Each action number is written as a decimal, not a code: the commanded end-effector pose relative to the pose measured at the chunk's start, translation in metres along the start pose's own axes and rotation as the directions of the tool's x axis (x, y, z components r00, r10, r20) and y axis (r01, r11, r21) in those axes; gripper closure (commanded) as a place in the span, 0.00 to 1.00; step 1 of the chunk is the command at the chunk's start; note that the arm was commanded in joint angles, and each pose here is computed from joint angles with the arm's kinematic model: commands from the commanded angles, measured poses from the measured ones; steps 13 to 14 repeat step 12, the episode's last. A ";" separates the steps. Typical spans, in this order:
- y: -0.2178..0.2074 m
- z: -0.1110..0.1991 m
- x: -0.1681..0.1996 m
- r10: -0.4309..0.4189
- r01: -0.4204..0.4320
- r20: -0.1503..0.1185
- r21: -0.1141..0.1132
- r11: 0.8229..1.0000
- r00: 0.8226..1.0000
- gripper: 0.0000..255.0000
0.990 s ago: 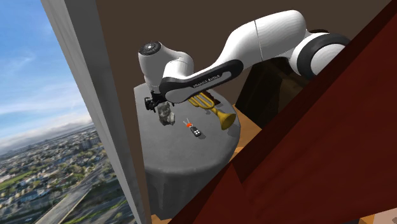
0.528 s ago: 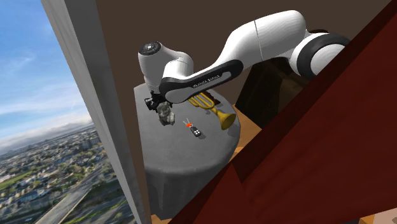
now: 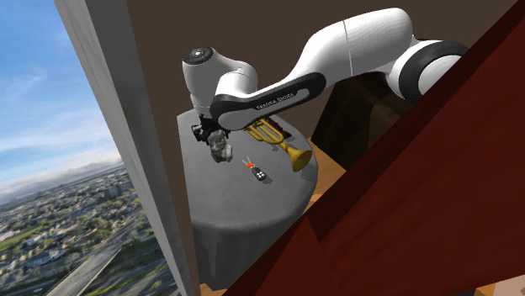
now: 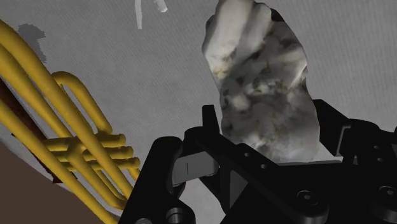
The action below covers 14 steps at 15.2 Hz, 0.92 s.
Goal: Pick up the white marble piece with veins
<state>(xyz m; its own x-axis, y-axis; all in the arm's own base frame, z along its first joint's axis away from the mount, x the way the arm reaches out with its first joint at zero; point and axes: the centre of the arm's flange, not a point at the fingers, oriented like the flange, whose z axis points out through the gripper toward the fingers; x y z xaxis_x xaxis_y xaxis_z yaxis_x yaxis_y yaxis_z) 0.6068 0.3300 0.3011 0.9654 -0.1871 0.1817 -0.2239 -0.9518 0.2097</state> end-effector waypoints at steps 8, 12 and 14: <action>0.010 -0.046 0.009 0.000 0.000 0.000 0.000 1.000 1.000 1.00; 0.012 -0.057 0.011 0.000 0.000 0.000 0.000 1.000 1.000 1.00; 0.012 -0.057 0.011 0.000 0.000 0.000 0.000 1.000 1.000 1.00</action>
